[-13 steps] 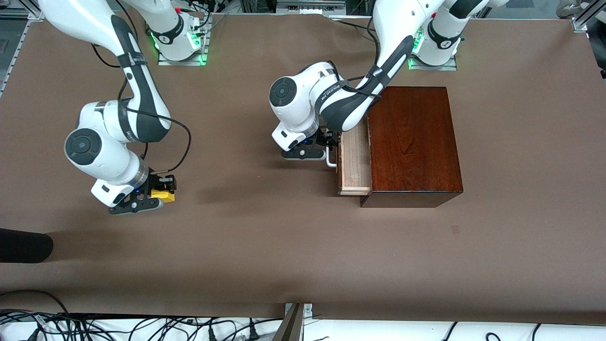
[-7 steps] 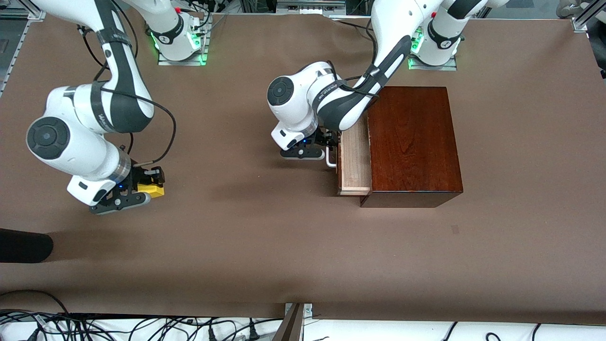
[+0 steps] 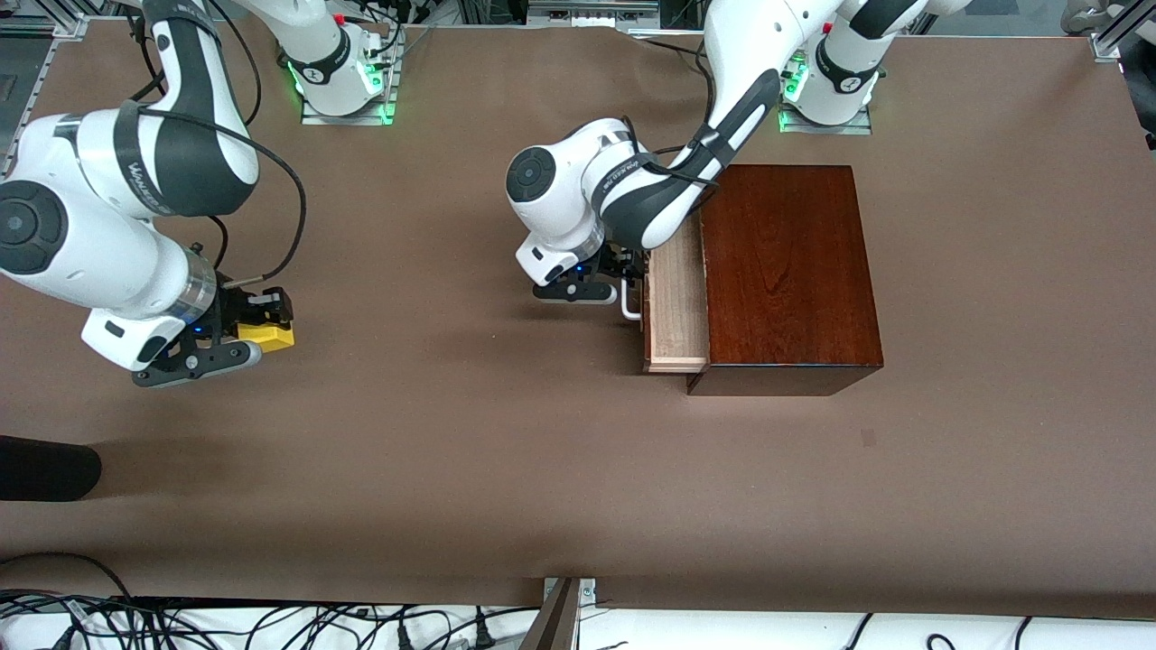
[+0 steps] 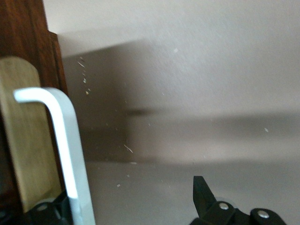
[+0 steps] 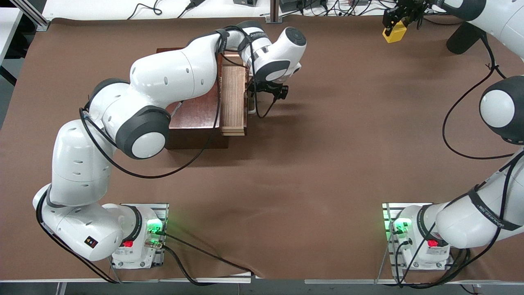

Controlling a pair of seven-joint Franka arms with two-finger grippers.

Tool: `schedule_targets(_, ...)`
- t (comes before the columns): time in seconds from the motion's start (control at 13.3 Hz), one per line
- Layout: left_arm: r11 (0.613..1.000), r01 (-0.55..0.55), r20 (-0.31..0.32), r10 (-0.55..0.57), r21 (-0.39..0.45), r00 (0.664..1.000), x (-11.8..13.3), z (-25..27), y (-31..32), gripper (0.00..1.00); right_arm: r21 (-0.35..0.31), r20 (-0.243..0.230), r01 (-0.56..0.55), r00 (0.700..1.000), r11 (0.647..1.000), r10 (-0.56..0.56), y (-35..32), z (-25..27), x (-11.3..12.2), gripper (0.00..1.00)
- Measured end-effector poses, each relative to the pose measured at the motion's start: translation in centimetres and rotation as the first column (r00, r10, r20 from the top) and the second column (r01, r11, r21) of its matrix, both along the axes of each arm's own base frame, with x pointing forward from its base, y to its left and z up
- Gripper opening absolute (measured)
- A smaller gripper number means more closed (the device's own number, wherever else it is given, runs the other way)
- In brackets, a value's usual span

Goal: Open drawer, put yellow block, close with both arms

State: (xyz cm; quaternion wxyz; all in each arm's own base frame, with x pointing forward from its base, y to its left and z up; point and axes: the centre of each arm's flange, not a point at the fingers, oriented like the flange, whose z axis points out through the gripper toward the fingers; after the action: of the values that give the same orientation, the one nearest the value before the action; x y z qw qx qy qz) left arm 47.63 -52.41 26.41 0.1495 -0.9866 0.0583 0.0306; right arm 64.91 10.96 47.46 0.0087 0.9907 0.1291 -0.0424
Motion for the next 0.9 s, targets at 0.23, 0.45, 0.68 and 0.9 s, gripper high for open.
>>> schedule_targets(0.23,0.998,0.032,0.002,-0.032,0.059,0.999,-1.5,0.6,-0.9,1.0,-0.002,-0.018,-0.003,1.0,1.0,0.003,0.1,2.2,-0.2,0.56)
schedule_targets(0.45,0.998,0.023,0.01,-0.023,0.066,1.0,-1.0,1.9,-1.0,1.0,-0.006,-0.044,-0.001,0.999,1.0,0.001,0.0,2.9,-0.6,0.56)
schedule_targets(0.68,0.998,-0.007,0.033,0.005,0.064,0.999,0.4,7.0,-0.5,1.0,-0.005,-0.043,-0.003,0.999,1.0,0.003,0.0,4.2,-0.7,0.56)
schedule_targets(0.9,0.999,-0.029,0.025,0.028,0.039,0.999,2.7,15.0,3.3,1.0,-0.002,-0.04,-0.005,0.999,1.0,0.005,0.0,6.4,-1.3,0.56)
